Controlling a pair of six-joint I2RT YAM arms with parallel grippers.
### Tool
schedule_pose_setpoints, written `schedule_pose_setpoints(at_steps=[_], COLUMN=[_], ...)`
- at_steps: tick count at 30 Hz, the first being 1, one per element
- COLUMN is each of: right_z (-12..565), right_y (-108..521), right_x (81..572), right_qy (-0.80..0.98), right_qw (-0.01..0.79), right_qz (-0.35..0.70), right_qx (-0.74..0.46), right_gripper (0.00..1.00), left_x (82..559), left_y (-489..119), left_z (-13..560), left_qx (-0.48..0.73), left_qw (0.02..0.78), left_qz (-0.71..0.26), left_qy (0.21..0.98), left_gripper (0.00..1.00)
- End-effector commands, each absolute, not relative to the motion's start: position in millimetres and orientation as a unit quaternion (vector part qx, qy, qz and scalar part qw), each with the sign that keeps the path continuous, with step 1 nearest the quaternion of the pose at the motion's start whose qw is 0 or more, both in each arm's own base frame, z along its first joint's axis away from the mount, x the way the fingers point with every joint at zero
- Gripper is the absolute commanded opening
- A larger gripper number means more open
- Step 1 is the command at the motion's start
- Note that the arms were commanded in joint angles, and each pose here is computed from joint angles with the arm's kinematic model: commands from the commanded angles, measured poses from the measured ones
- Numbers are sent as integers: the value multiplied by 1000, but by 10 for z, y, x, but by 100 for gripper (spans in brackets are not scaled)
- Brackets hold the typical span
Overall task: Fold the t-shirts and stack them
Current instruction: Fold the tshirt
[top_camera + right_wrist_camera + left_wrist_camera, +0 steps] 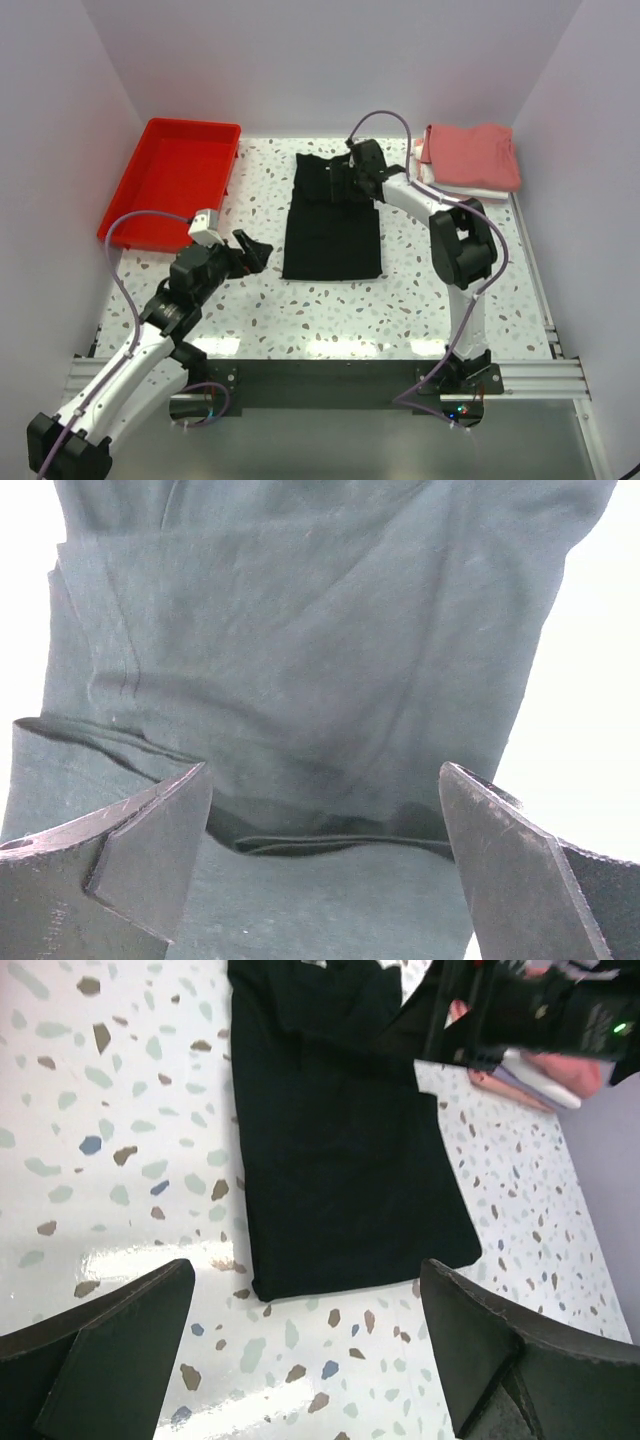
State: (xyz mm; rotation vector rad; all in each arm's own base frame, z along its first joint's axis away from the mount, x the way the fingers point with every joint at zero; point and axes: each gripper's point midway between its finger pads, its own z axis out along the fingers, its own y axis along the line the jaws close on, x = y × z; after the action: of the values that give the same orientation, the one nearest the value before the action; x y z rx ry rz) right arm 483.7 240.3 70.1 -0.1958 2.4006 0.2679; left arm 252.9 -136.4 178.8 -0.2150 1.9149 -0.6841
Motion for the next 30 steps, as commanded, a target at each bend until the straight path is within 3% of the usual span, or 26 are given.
schedule_pose_setpoints(at_steps=[1, 7, 8, 9, 15, 23, 30], right_z=[1151, 1571, 1411, 1670, 1414, 1296, 1345], right_y=[2352, 2174, 2097, 2064, 1678, 1469, 1453], right_x=[4873, 4465, 4305, 4240, 3680, 3308, 3223], right_qy=[914, 899, 907, 892, 904, 906, 907], right_qw=[383, 414, 399, 427, 411, 407, 405], right_qz=[107, 131, 127, 141, 116, 109, 114], right_qx=[-82, -53, -46, -32, 15, 27, 18], right_gripper=[99, 99, 99, 99, 99, 99, 99], left_x=[2547, 2552, 2537, 2525, 2400, 2335, 2409], left_y=[-1448, -1634, -1704, -1737, -1920, -2001, -2040], left_z=[1620, 1383, 1378, 1342, 957, 581, 415], left_qx=[-93, -62, -50, -43, -15, 5, 4], left_qw=[499, 462, 454, 446, 376, 323, 310], left_qz=[-300, -322, -336, -340, -366, -364, -359], left_qy=[808, 824, 824, 827, 851, 874, 880], left_gripper=[100, 100, 100, 100, 99, 81, 57])
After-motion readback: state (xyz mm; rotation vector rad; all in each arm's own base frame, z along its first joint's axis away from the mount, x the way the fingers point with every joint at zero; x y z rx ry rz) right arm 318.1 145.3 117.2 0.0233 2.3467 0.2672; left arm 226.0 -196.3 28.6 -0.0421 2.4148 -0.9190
